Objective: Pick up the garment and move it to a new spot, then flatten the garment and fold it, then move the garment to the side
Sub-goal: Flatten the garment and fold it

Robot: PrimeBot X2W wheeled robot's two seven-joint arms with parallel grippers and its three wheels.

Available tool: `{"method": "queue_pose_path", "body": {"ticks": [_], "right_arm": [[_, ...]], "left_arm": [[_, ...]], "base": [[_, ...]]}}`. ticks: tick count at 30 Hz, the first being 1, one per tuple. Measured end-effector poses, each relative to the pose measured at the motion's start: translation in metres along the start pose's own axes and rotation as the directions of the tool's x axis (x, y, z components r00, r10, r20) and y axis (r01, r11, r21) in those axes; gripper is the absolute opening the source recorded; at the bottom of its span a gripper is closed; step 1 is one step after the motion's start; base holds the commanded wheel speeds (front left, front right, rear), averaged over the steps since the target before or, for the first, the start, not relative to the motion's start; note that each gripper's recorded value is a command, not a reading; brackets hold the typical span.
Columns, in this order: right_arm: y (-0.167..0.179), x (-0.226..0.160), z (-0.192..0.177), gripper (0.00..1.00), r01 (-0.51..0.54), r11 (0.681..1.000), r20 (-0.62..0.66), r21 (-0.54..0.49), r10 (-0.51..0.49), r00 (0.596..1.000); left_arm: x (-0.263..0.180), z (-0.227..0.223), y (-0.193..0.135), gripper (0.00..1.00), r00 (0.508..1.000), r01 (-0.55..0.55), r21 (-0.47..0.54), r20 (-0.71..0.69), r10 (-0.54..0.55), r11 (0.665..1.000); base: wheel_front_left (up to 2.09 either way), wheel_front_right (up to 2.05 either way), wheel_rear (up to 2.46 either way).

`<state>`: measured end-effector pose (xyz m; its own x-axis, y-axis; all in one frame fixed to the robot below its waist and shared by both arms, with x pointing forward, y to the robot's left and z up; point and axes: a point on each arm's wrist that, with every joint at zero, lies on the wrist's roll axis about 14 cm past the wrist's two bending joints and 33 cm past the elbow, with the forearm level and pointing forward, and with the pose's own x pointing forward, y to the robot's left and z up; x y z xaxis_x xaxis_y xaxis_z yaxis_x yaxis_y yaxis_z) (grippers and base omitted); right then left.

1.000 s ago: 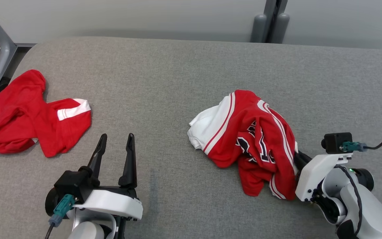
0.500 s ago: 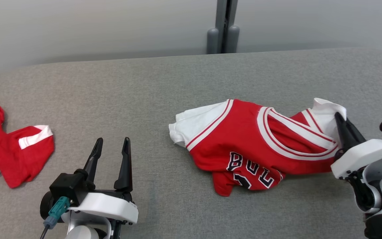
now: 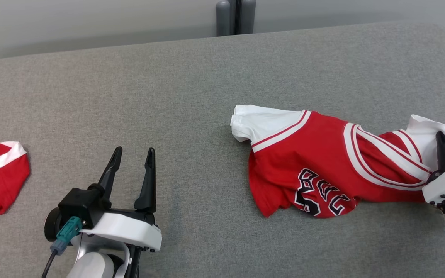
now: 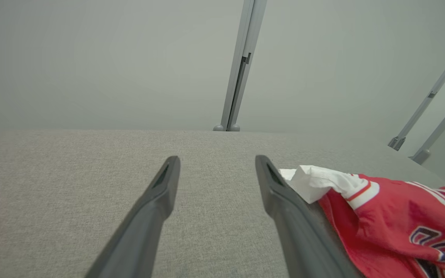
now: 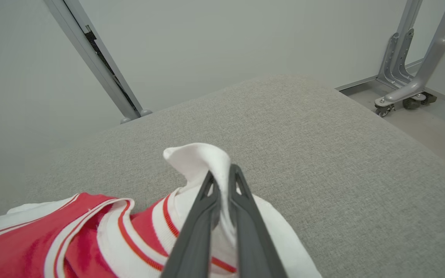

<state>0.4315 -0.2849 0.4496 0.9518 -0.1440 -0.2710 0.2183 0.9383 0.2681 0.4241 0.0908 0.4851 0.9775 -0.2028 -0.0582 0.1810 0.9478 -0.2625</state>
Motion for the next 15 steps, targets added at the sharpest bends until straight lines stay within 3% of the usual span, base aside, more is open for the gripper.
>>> {"method": "queue_pose_path", "body": {"ticks": [8, 15], "right_arm": [[0.009, 0.002, 0.019, 1.00, 0.000, 1.000, 0.115, -0.001, 0.000, 0.993], [0.037, -0.024, 0.042, 1.00, -0.082, 0.997, 0.227, -0.016, 0.083, 0.970]], "left_arm": [[-0.005, 0.005, 0.003, 1.00, 1.000, -0.010, 0.012, 0.011, 0.010, 1.000], [-0.020, 0.020, -0.002, 1.00, 0.998, -0.010, 0.010, 0.055, 0.009, 1.000]], "base": [[0.00, 0.00, 0.00], [0.00, 0.00, 0.00]]}}
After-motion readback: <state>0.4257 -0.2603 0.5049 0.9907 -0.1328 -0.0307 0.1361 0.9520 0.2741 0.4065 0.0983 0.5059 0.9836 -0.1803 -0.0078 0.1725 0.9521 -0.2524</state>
